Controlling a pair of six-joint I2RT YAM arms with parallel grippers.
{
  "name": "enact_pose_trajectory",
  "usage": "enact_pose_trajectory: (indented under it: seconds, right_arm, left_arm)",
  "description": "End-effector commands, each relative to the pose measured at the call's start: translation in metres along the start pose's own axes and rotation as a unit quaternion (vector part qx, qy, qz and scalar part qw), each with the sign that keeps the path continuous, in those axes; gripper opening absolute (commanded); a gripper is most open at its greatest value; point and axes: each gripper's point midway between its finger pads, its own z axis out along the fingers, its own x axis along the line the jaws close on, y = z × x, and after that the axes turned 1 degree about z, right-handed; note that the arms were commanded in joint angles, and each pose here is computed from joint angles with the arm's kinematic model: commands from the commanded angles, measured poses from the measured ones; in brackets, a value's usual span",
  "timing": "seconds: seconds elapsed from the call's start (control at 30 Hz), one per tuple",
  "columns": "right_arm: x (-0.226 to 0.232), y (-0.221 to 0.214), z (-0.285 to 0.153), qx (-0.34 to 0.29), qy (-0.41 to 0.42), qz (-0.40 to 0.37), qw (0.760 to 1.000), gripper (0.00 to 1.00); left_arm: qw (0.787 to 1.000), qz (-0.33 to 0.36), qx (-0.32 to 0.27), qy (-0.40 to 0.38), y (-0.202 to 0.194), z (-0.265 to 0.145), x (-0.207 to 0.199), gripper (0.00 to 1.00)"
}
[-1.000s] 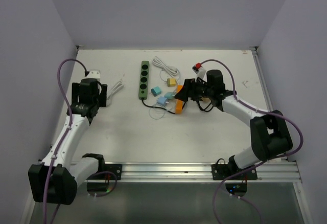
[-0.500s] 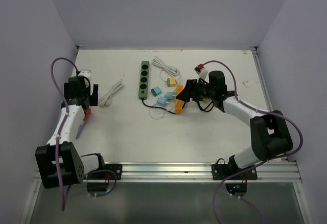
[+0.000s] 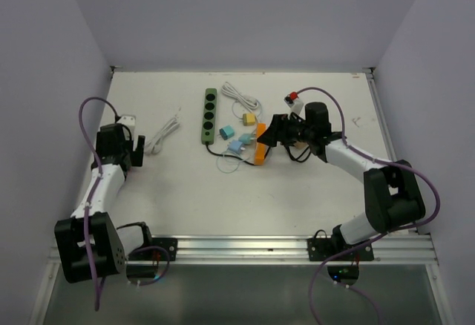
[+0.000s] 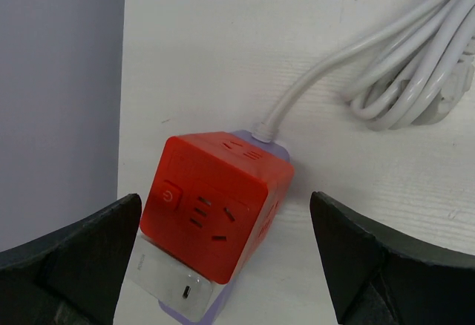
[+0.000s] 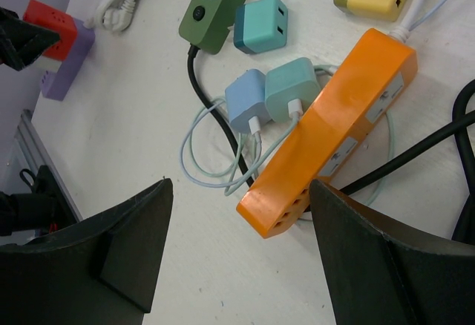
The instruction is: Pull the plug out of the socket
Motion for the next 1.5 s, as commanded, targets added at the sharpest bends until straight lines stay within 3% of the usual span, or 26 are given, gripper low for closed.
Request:
enact_pose_trajectory:
  seconds: [0.0, 0.37, 0.77, 1.13, 1.23, 1.27, 1.33, 1.37, 1.47]
  right_arm:
    - [0.005, 0.005, -0.002, -0.009, 0.014, -0.009, 1.000, 0.78]
    - [0.000, 0.004, -0.005, -0.011, 0.005, -0.007, 1.000, 0.78]
    - [-0.005, 0.003, -0.003, -0.010, -0.004, -0.003, 1.000, 0.78]
    - [-0.010, 0.003, -0.012, -0.014, -0.027, -0.011, 0.999, 0.78]
    - [-0.011, 0.003, -0.011, -0.013, -0.026, -0.010, 1.000, 0.78]
    - [-0.011, 0.004, -0.011, -0.014, -0.026, -0.010, 1.000, 0.78]
    - [-0.012, 0.003, -0.011, -0.014, -0.029, -0.009, 0.999, 0.78]
    - [-0.012, 0.004, -0.011, -0.015, -0.030, -0.009, 0.999, 0.78]
    - [-0.015, 0.002, -0.010, -0.012, -0.032, -0.008, 0.999, 0.78]
  left_arm:
    - [0.999, 0.011, -0.046, 0.012, 0.013, -0.005, 0.008, 1.00]
    - [1.000, 0.028, 0.010, 0.000, 0.008, 0.021, 0.005, 1.00]
    - [0.998, 0.016, -0.060, -0.022, 0.031, -0.002, 0.001, 0.96]
    - [0.998, 0.021, -0.036, -0.057, 0.023, 0.008, -0.013, 0.85]
    - [0.997, 0.022, -0.030, -0.064, 0.021, 0.011, -0.016, 0.69]
    - [0.997, 0.022, -0.031, -0.067, 0.022, 0.011, -0.017, 0.53]
    - [0.997, 0.020, -0.032, -0.068, 0.022, 0.012, -0.018, 0.37]
    - [0.997, 0.019, -0.034, -0.070, 0.023, 0.011, -0.018, 0.24]
    - [0.995, 0.019, -0.044, -0.086, 0.030, 0.010, -0.022, 0.13]
